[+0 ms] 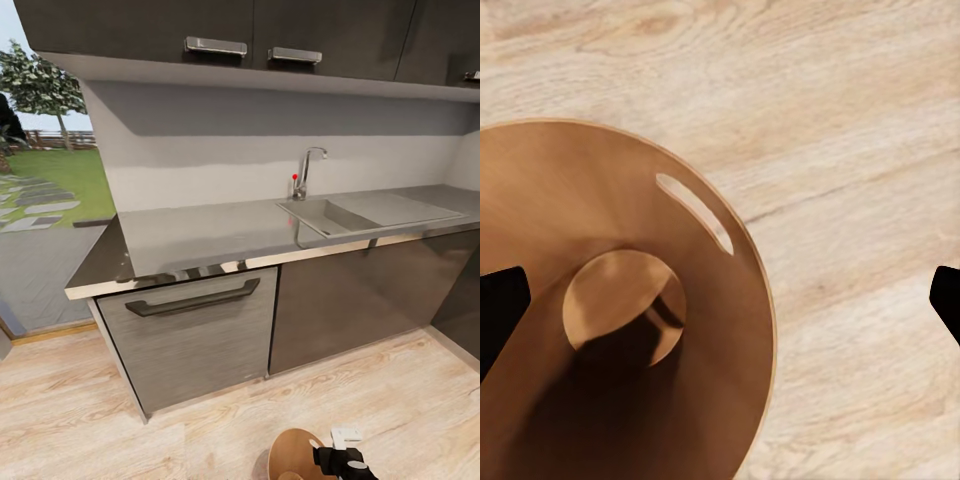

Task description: Put the three can of soda from the living room inside the tash can in the kitchen.

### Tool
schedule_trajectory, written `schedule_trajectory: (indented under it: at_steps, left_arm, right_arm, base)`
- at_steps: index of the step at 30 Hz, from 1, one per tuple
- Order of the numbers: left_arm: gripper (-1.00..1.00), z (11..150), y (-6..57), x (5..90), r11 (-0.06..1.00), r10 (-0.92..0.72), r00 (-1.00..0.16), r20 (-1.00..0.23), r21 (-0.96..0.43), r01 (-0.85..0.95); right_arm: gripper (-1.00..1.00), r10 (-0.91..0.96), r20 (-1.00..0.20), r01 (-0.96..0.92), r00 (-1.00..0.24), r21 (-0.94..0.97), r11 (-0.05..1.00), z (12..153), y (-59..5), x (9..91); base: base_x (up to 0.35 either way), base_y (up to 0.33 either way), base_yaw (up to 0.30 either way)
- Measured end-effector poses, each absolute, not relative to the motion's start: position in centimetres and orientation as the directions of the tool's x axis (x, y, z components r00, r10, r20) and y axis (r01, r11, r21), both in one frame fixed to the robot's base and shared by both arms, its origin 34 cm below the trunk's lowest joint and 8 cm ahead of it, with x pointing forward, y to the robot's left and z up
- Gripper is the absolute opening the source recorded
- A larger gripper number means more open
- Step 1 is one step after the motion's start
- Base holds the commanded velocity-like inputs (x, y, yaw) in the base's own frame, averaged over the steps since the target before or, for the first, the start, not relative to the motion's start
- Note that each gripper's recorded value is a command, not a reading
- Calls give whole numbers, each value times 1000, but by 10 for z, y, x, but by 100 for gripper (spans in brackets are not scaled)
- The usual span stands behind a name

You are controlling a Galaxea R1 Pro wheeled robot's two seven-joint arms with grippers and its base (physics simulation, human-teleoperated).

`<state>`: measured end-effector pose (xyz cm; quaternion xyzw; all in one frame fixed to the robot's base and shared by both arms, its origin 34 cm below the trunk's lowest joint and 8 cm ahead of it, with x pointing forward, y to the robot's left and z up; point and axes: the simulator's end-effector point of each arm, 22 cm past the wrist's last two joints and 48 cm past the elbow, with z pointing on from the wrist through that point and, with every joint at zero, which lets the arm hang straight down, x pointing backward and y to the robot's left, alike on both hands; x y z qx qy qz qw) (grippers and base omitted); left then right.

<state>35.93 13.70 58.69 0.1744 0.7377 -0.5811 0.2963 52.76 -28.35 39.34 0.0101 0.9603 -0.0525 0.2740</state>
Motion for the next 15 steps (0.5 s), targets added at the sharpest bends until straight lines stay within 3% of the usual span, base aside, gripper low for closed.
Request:
schedule_trajectory:
  at_steps: [15]
  left_arm:
    - [100, 587, 137, 359, 264, -87, -764, -639, -754, 601]
  right_arm:
    - [100, -11, -527, 47, -850, -96, 994, 393, -283, 527]
  base:
    - [0, 0, 0]
